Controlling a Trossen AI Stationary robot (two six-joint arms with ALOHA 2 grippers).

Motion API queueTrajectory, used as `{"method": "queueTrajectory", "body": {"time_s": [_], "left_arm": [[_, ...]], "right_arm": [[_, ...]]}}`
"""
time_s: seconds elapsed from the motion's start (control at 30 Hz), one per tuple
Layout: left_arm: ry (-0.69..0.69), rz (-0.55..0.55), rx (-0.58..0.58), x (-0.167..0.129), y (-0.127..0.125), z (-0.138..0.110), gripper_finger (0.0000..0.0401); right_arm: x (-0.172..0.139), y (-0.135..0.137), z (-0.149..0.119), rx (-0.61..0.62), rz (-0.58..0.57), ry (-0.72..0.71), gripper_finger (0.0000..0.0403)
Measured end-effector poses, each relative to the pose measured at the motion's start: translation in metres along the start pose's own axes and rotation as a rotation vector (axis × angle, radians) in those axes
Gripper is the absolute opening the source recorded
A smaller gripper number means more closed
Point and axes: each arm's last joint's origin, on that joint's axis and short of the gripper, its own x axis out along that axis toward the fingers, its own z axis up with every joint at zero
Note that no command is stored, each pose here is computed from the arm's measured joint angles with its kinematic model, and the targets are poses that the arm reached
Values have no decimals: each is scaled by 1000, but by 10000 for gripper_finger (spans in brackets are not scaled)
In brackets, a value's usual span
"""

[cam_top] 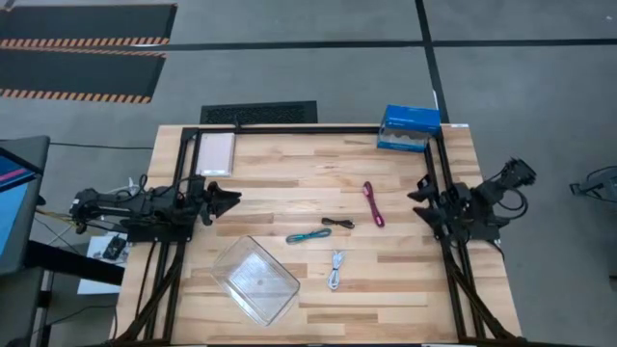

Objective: Pick and place USB-C Cables
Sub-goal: Put the pink charger cable into the transparent bin

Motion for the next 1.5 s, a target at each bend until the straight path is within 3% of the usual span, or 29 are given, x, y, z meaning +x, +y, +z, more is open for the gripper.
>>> {"method": "queueTrajectory", "body": {"time_s": [0.13, 0.4, 0.6, 0.83, 1.07, 1.17, 1.33, 1.5], "left_arm": [[-25, 22, -3, 0, 0, 1, 185], [-107, 98, 1, 0, 2, 4, 185], [-106, 98, 12, 0, 2, 4, 185], [-108, 101, 13, 0, 2, 4, 185], [-109, 102, 20, 0, 2, 4, 185], [-108, 103, 27, 0, 2, 4, 185], [-107, 103, 42, 0, 2, 4, 185], [-102, 98, 42, 0, 2, 4, 185]], "right_arm": [[1, -6, 4, 140, -137, -45, 217], [18, -2, 26, 130, -221, 44, 217], [56, 12, 50, 27, -292, 196, 217], [101, 19, 64, -61, -599, 499, 217], [119, 2, 51, 52, -1005, 799, 217], [122, -8, 35, 161, -1134, 926, 217], [129, -25, 10, 309, -1227, 1124, 217], [136, -36, -15, 274, -1285, 1255, 224]]}}
